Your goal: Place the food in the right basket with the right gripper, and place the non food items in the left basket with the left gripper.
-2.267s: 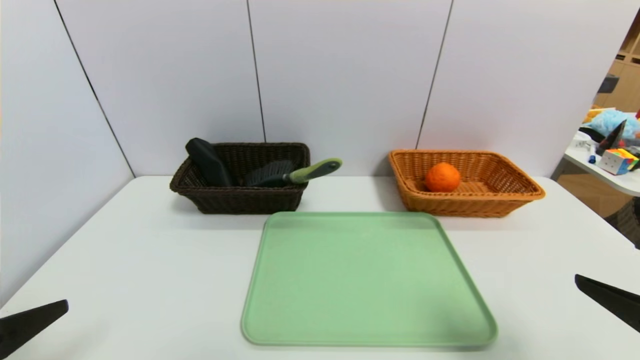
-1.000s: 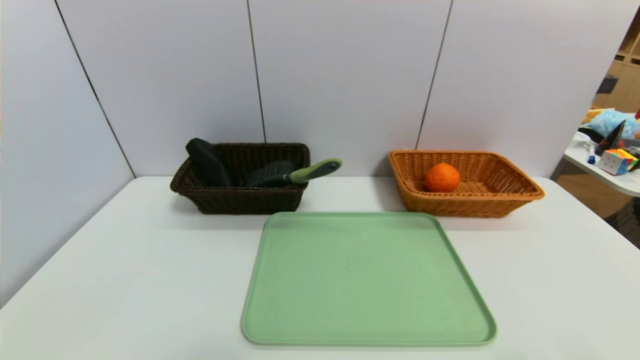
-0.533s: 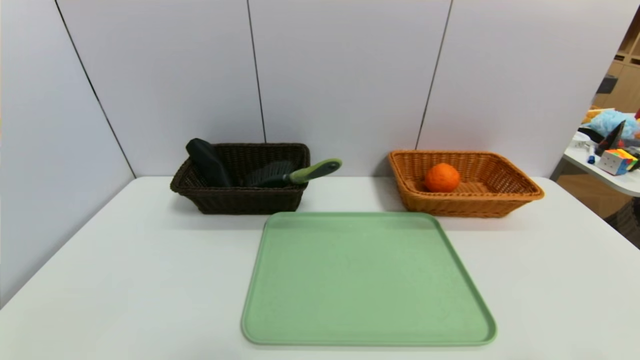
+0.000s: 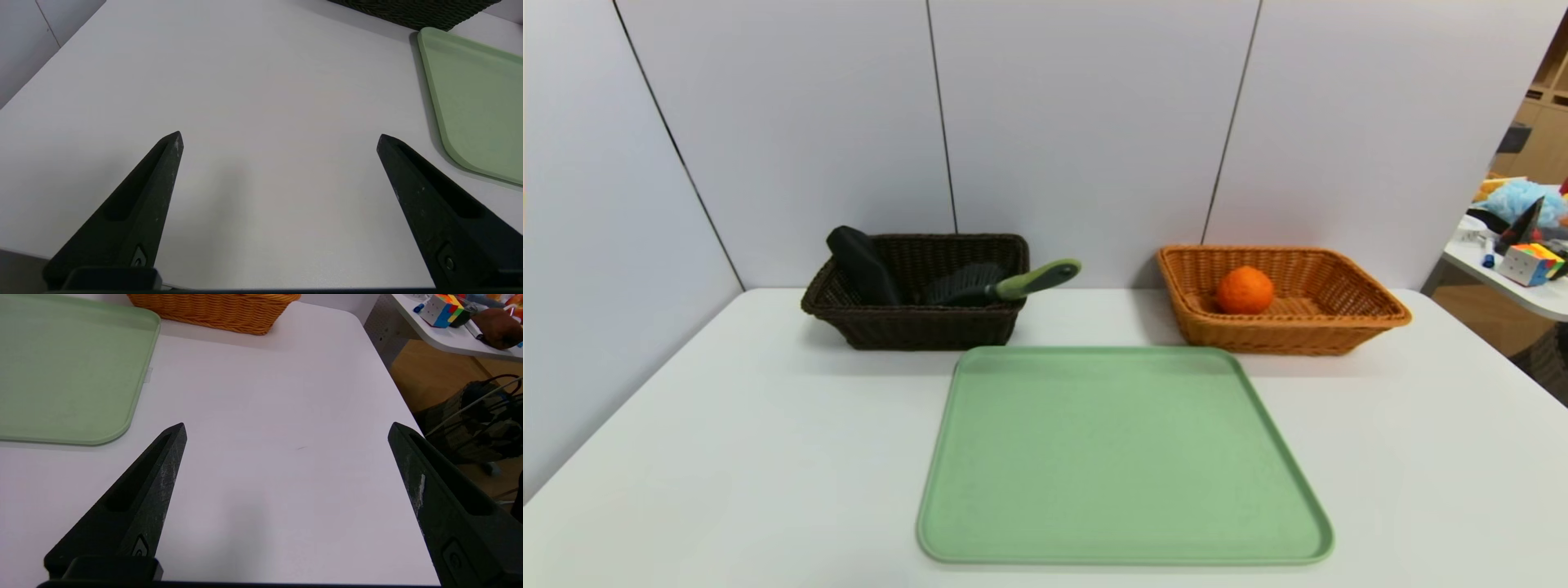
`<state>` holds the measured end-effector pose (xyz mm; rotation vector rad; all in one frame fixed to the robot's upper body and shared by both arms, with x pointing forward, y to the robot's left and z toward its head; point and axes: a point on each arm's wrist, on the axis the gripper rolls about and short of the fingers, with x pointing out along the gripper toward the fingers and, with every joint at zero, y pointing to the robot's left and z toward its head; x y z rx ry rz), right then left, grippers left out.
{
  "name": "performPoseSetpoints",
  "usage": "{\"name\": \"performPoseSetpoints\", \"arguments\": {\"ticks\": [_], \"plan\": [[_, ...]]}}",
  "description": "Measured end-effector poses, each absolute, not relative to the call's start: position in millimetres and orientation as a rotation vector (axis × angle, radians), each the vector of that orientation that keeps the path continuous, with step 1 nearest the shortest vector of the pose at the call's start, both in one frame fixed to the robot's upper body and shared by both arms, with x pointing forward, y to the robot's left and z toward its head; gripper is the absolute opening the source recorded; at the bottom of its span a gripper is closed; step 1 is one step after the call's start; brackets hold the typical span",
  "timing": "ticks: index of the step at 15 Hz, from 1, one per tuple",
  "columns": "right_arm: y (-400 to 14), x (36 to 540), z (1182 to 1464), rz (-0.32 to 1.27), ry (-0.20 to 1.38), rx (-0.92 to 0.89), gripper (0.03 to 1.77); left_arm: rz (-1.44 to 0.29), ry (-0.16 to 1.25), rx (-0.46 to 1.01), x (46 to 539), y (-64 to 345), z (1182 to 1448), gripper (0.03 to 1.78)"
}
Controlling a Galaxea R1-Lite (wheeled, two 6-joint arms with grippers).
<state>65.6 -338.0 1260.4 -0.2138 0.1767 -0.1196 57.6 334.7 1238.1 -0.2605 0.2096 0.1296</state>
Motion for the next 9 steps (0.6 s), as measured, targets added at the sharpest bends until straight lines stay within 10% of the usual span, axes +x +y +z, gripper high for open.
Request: {"name": "performPoseSetpoints", "arguments": {"ticks": [9], "plan": [[-338, 62, 1252, -0.122, 0.137, -0.176, 1.70, 0.137, 0.138, -0.126, 69, 336, 1213, 1.69]]}}
